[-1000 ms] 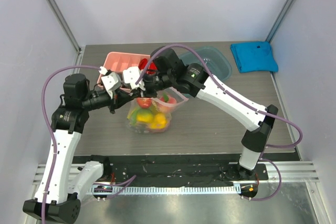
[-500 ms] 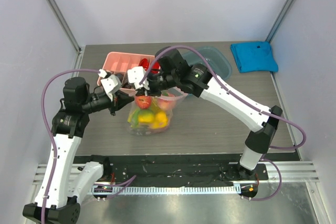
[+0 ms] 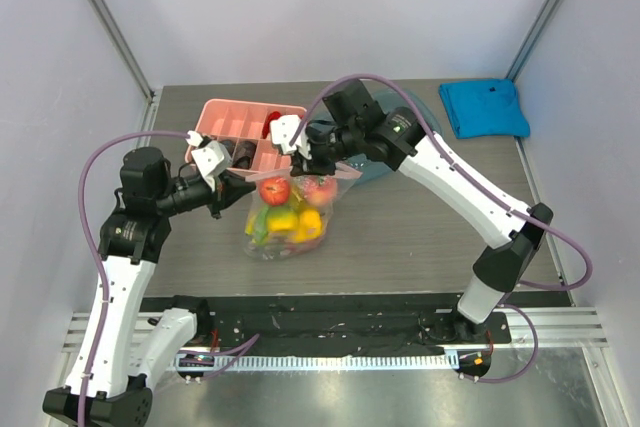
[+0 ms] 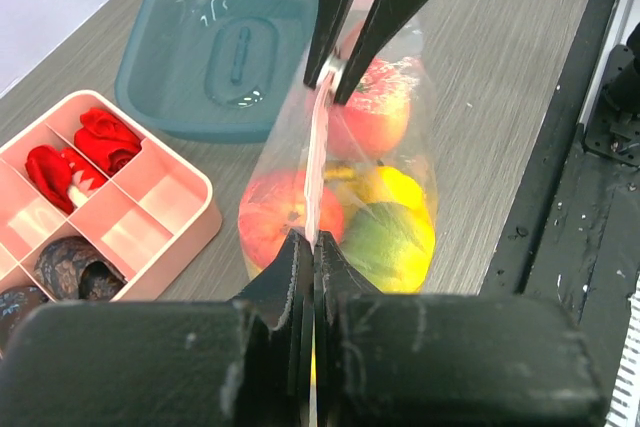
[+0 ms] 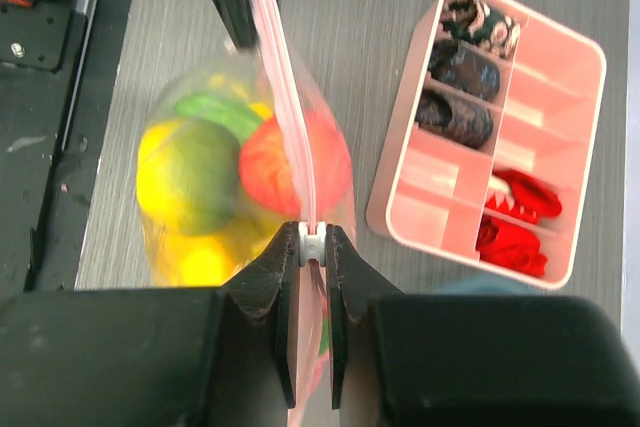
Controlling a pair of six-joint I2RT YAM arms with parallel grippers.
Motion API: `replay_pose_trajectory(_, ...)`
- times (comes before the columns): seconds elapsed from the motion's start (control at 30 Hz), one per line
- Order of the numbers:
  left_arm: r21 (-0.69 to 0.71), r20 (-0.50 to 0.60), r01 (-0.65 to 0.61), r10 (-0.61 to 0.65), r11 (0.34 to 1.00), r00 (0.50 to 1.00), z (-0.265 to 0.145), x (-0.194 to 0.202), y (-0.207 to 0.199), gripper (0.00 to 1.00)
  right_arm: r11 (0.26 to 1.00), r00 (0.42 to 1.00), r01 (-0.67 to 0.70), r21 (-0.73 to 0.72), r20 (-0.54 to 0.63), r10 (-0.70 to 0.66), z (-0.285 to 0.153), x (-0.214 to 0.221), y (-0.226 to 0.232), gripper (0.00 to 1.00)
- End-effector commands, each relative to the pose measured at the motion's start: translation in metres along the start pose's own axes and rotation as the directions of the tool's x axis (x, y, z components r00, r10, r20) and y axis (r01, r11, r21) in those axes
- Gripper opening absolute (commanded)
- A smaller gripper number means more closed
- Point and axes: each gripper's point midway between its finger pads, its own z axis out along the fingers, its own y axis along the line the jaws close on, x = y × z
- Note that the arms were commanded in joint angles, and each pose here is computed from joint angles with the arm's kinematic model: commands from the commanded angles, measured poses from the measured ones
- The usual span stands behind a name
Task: Place the food in the zip-top bag and seal the zipper
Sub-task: Zip the zipper food storage bag at the center of the board.
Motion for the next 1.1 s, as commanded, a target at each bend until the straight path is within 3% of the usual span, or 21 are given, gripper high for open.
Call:
replay_pose_trajectory(0.0, -0.040, 0.076, -0.061, 0.064, 0.997, 0.995, -0.005, -0.027, 0.005, 0.00, 0.997, 0.991, -0.041, 0.068, -0.125, 0.049, -0.044, 0.035, -0.011, 0.04)
replay_pose_trajectory(0.7, -0.057, 0.085, -0.029, 0.034, 0.998, 0.996, 0.004, -0.025, 0.017, 0.00, 0.990, 0.926, -0.132, 0.054, -0.350, 0.143, -0.106, 0.132, 0.015, 0.05)
replay_pose_trajectory(1.07, -0.009, 0.093, -0.043, 0.044, 0.999, 0.995, 0.010, -0.026, 0.015, 0.00, 0.982, 0.896, -0.179, 0.064, -0.401, 0.190, -0.129, 0.155, 0.030, 0.06)
